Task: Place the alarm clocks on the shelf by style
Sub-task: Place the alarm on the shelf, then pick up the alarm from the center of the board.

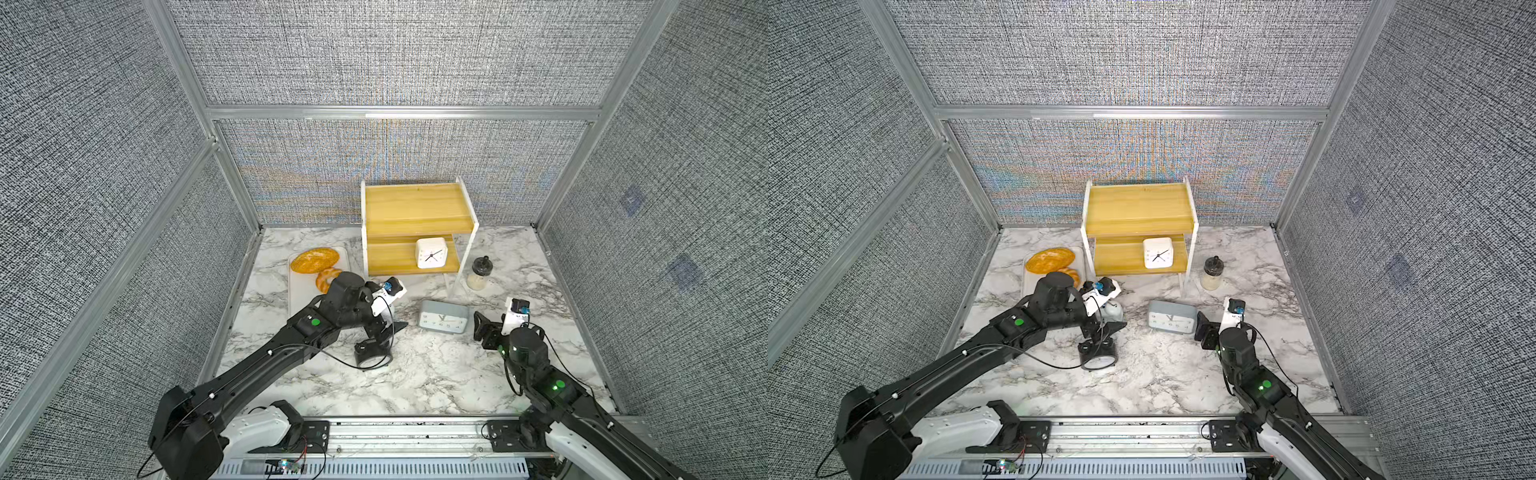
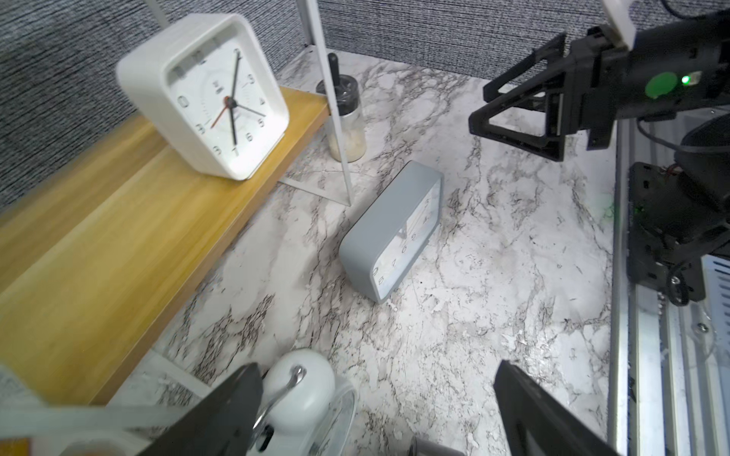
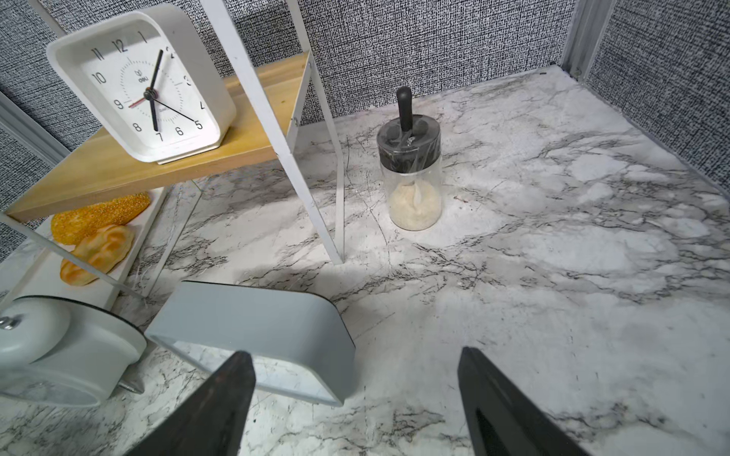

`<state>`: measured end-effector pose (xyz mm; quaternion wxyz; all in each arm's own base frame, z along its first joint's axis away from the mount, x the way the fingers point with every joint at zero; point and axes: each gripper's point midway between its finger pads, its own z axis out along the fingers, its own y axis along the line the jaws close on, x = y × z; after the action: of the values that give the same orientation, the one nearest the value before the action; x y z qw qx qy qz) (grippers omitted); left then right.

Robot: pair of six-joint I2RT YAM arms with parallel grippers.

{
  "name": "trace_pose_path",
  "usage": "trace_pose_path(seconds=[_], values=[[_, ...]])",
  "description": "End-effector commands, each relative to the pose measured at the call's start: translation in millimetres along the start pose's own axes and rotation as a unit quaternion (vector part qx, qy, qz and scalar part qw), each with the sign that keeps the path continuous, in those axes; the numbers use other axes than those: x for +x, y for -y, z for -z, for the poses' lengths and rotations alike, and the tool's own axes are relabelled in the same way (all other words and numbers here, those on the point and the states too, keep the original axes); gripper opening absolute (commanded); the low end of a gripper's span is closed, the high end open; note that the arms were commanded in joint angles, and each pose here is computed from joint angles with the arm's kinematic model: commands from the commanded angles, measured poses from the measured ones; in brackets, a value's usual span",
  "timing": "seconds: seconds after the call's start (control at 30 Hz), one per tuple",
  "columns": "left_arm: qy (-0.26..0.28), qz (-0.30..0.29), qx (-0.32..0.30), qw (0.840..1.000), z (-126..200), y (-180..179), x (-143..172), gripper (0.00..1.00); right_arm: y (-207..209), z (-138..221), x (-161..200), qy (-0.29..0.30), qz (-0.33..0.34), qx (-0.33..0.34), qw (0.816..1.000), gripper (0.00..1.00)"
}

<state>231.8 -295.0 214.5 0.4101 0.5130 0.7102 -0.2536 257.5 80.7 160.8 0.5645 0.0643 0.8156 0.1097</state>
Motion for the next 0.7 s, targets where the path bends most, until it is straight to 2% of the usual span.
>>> trace_pose_path(seconds=[0.0,0.23,0.67], values=[[-0.019,-0.049,0.044,0.998,-14.8,9.2,-2.5,0.97,-3.4,-0.5,-1.0,0.003,-0.017,-0.013,1.0,0.85],[-0.03,-0.085,0.078,0.993,-49.1,10.0,-13.1,0.97,-2.8,0.6,1.5,0.004,-0.021,-0.019,1.0,0.85],[-0.077,-0.106,0.106,0.986,-100.1,-2.4,-4.5,0.93,0.2,3.5,1.0,0.007,-0.016,-0.018,1.0,0.86]])
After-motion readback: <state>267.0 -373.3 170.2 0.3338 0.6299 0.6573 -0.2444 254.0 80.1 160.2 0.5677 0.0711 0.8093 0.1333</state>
